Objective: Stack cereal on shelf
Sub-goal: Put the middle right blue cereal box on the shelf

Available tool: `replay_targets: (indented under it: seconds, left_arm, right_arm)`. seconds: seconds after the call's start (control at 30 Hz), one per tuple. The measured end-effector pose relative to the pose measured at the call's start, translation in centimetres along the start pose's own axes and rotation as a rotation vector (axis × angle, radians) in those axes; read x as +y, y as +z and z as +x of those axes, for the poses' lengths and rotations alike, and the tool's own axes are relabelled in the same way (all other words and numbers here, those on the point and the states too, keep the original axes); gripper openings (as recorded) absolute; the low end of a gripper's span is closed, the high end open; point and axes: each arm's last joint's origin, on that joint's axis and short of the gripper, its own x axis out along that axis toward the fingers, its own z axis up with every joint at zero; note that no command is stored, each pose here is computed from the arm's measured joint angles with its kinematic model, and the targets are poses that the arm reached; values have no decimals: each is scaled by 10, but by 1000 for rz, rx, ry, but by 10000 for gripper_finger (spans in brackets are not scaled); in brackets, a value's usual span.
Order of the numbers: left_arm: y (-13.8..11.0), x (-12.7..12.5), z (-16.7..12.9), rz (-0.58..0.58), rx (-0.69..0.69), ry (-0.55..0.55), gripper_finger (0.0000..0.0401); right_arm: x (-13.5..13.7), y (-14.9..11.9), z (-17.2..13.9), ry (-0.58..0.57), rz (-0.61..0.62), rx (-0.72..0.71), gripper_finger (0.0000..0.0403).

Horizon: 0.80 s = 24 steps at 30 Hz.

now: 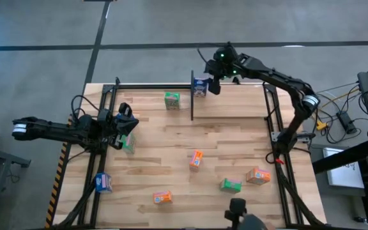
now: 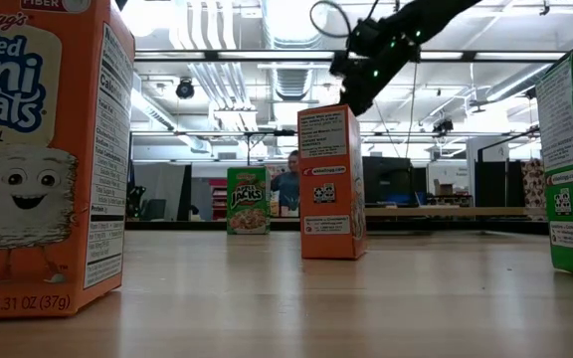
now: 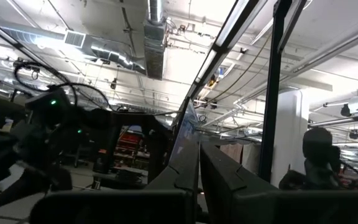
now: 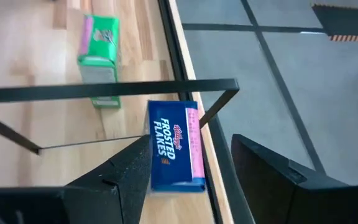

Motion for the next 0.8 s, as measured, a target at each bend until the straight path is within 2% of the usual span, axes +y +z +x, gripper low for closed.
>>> replay_targets:
  seconds: [0.1,0.23,0.5,0.63,0.8]
  left_arm:
    - [0,0,0,0,0,0,0]
    - [0,0,0,0,1,0,0]
    - [-2,0,0,0,11,2,0]
    - [-2,0,0,0,10,2,0]
    - [-1,0,0,0,10,2,0]
  right_arm:
    - [9,5,-15,16,25,-1,203]
    - [26,7,-24,66,56,29,175]
    - [63,-19,-1,156,116,117,81]
    - [71,-31,16,132,145,69,38]
    - [74,-46,31,15,147,28,11]
